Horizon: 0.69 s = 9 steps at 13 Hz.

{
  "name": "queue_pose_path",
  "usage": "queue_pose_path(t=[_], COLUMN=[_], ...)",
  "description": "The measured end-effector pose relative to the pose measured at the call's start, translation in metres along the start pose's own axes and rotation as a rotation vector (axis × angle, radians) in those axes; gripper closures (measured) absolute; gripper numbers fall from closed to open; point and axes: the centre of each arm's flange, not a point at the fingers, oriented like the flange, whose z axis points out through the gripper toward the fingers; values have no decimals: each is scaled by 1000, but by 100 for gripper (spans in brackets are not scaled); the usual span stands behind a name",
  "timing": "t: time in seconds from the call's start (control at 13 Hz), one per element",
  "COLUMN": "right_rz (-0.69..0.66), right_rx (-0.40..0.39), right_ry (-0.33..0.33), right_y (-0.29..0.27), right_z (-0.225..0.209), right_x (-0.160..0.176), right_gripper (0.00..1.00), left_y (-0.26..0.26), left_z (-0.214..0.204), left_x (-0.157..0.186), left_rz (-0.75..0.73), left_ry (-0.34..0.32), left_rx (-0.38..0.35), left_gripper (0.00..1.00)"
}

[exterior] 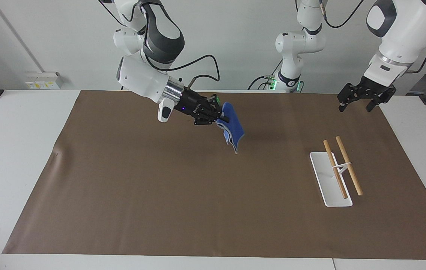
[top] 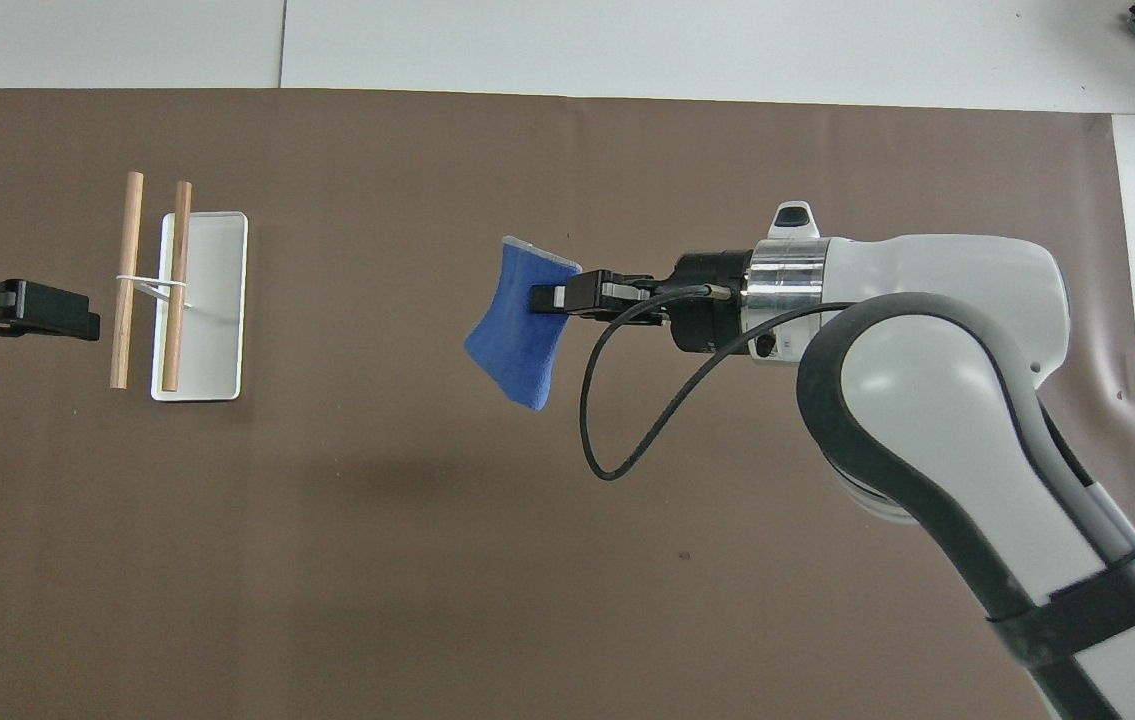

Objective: Right arm passes towel to left arm to hang
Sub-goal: 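Lift the towel with the right gripper while the left gripper reaches forward, then close the left gripper on the towel held by the right gripper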

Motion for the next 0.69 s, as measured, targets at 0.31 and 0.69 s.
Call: queue_pose_path(t=[0.31, 0.69], right_rz=[69, 124], right_rx=[180, 254], right_ry=[25, 18], right_y=[-9, -19], right_z=[23, 46], right_x=[-12, -28], right_gripper=[96, 96], left_y=[18, 56], left_z=[39, 73], left_x=[-10, -29], left_rz=[-258, -664], left_ry=[-47, -147], left_rx=[-259, -535], left_gripper=[0, 0])
